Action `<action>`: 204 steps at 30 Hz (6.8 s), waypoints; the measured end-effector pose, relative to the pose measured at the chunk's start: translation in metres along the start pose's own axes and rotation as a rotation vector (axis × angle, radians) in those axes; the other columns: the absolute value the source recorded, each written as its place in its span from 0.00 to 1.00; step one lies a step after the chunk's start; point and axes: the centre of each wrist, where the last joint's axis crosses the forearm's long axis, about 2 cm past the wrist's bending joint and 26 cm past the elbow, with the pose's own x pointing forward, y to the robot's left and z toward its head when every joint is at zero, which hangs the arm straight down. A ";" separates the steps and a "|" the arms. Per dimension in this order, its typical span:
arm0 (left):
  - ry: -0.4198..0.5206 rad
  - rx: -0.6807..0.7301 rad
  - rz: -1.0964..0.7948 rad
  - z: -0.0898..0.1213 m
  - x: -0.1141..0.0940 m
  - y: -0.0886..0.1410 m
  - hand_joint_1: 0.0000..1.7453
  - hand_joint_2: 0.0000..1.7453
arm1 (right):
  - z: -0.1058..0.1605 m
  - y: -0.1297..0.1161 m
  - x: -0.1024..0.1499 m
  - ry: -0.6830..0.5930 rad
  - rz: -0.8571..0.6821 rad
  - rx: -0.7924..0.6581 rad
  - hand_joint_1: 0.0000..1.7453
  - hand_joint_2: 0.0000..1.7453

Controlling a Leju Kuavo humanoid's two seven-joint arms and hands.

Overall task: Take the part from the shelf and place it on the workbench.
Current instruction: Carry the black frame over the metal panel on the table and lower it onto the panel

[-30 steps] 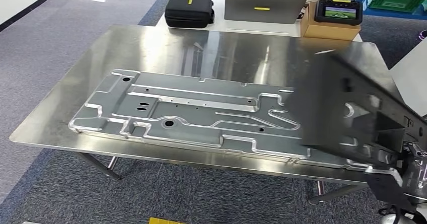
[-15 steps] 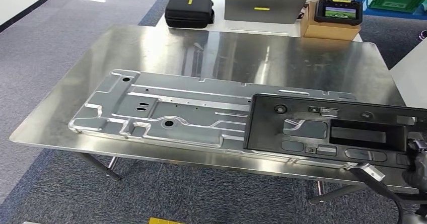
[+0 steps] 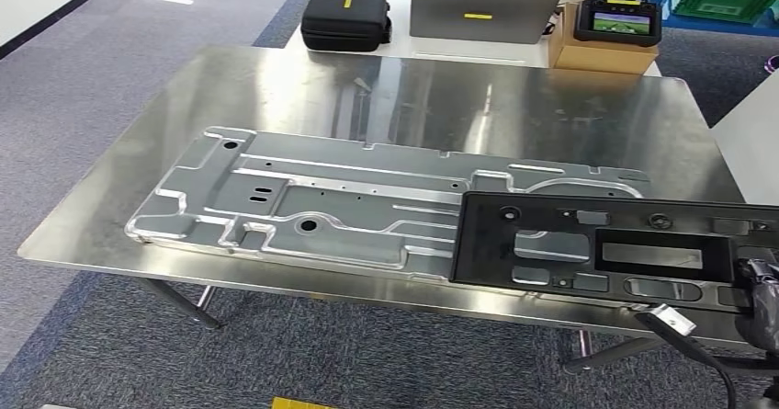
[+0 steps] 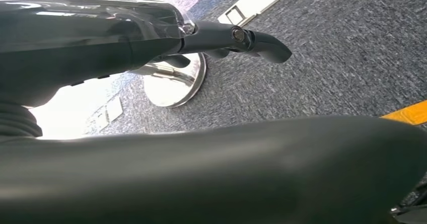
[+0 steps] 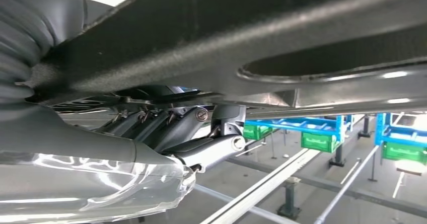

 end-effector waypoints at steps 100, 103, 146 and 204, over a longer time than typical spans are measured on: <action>0.020 -0.041 -0.047 0.001 -0.003 -0.004 0.00 1.00 | 0.028 0.052 -0.123 0.477 0.173 0.154 1.00 1.00; 0.016 -0.040 -0.051 0.001 -0.003 -0.004 0.00 1.00 | 0.029 0.054 -0.131 0.482 0.186 0.173 1.00 1.00; 0.032 -0.054 -0.055 0.001 -0.008 -0.003 0.00 1.00 | 0.035 0.012 0.005 -0.248 0.208 0.055 1.00 1.00; 0.076 -0.066 -0.040 0.000 -0.018 0.000 0.00 1.00 | 0.055 0.034 0.040 -0.080 -0.032 0.176 1.00 1.00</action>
